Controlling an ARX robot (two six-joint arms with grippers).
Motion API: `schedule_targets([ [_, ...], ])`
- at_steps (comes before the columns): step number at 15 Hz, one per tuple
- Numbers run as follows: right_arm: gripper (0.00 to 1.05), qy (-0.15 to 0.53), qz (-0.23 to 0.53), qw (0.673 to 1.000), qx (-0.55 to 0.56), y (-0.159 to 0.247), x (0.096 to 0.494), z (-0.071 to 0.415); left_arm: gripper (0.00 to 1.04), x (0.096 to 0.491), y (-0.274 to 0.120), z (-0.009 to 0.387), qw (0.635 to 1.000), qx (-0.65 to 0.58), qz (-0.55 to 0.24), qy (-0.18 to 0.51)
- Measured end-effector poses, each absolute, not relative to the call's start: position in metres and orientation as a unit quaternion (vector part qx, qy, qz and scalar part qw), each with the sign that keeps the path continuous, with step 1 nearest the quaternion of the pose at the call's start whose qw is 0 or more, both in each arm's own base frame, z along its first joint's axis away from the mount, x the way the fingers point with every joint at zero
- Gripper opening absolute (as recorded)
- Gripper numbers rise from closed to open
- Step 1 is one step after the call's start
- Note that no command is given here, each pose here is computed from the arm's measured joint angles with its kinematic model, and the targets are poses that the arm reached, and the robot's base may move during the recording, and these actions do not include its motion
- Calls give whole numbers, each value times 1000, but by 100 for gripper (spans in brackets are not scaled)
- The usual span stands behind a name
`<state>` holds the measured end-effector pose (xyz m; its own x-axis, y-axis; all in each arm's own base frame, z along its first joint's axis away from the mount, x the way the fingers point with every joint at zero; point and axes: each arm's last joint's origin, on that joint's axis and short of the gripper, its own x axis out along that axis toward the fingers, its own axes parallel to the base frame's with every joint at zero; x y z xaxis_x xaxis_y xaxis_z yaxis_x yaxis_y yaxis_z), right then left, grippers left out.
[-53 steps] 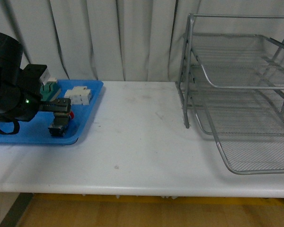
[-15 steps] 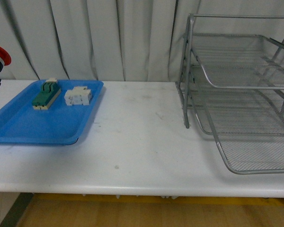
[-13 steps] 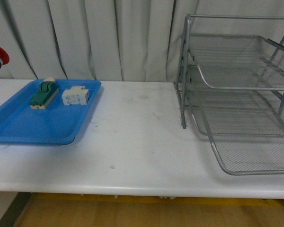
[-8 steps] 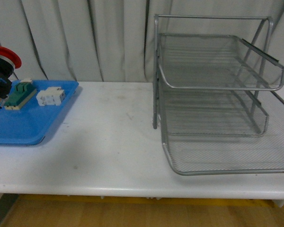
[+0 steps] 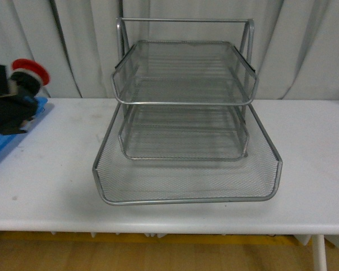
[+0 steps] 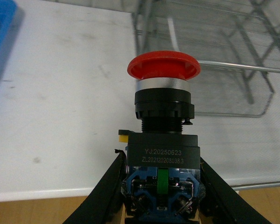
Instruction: Place button on rack with both arms
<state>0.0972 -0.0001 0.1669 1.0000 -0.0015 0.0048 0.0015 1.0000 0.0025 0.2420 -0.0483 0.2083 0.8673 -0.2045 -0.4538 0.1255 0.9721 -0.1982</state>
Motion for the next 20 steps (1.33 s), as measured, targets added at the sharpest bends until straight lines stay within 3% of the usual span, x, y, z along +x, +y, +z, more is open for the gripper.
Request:
schedule_targets([
  [4,98,-2,-1,1000,1,0,97,167,36,285,-118,229,953,-56,-167,245],
  [7,98,-2,-1,1000,1,0,97,167,36,294,-173,208,931,-7,-219,293],
  [13,98,-2,-1,1000,1,0,97,167,36,305,-193,184,916,18,-224,333],
  [16,98,-2,-1,1000,1,0,97,167,36,331,-208,169,910,49,-210,354],
  [17,98,-2,-1,1000,1,0,97,167,36,365,-218,149,898,68,-186,394],
  [18,98,-2,-1,1000,1,0,97,167,36,374,-220,146,896,69,-181,400],
  [19,98,-2,-1,1000,1,0,97,167,40,383,-220,146,897,63,-176,401],
  [20,98,-2,-1,1000,1,0,97,167,52,387,-222,148,898,61,-175,399],
])
